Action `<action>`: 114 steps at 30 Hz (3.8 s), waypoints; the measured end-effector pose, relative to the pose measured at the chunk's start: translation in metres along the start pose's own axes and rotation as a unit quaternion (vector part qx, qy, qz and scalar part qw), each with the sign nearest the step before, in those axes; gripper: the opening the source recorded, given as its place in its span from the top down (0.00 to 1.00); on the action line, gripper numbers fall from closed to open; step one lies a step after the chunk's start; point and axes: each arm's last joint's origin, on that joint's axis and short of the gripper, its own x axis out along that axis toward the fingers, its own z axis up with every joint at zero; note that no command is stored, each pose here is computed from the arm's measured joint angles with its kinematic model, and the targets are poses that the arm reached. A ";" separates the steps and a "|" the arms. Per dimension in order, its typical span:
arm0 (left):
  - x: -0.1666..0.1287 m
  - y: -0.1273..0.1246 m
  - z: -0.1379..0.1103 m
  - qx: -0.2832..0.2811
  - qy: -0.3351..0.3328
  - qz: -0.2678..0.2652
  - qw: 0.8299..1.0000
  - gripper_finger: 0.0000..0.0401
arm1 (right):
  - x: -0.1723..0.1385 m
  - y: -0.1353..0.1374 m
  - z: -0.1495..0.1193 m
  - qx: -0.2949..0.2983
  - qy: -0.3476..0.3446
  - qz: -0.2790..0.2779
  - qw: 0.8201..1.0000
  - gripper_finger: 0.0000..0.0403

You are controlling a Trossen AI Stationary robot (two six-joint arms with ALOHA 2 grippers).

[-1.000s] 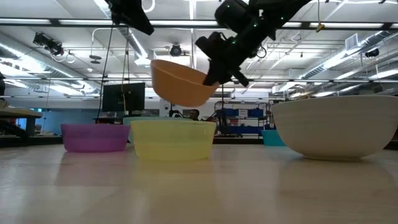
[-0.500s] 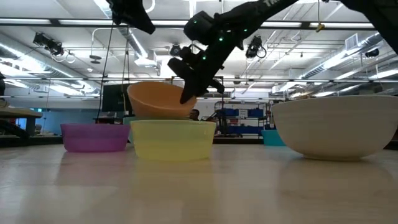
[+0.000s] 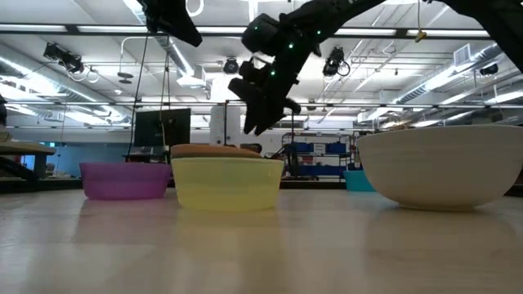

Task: Nest bowls inside each other
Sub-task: Stack the white bowl on top of the orange bowl, then stack the purple bowl on top of the white bowl

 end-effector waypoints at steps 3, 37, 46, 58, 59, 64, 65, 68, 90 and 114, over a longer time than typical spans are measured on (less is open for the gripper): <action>0.000 0.000 -0.001 0.003 0.007 0.000 1.000 0.74 | -0.019 -0.003 -0.001 -0.030 0.007 -0.044 0.999 0.62; 0.006 -0.020 -0.029 -0.008 0.072 -0.023 0.997 0.74 | -0.140 0.007 -0.221 0.057 0.295 0.034 0.953 0.60; 0.006 -0.020 -0.029 -0.010 0.069 -0.023 0.997 0.74 | -0.115 0.017 -0.231 0.030 0.283 0.006 0.959 0.69; 0.006 -0.021 -0.023 -0.020 0.042 -0.027 0.999 0.74 | -0.145 0.004 -0.157 0.014 0.178 0.063 0.982 1.00; 0.007 -0.022 -0.021 -0.022 0.032 -0.029 0.999 0.74 | -0.146 0.001 -0.144 0.015 0.147 0.071 0.986 1.00; 0.006 -0.023 -0.010 -0.035 -0.016 -0.036 0.999 0.74 | -0.124 -0.005 -0.082 0.013 -0.009 0.123 0.992 1.00; 0.005 -0.022 -0.009 -0.038 -0.018 -0.036 0.998 0.74 | -0.117 -0.006 -0.072 0.010 -0.031 0.130 0.991 1.00; 0.001 -0.021 -0.003 -0.056 -0.028 -0.038 0.997 0.74 | -0.092 -0.009 -0.049 0.008 -0.072 0.140 0.988 1.00; -0.021 -0.011 0.006 -0.089 -0.041 -0.044 0.994 0.74 | 0.011 -0.009 -0.012 -0.007 0.004 0.094 0.996 0.72; 0.018 -0.044 -0.127 -0.144 0.287 -0.040 0.946 0.74 | -0.236 -0.019 -0.100 -0.036 0.013 -0.105 0.994 0.62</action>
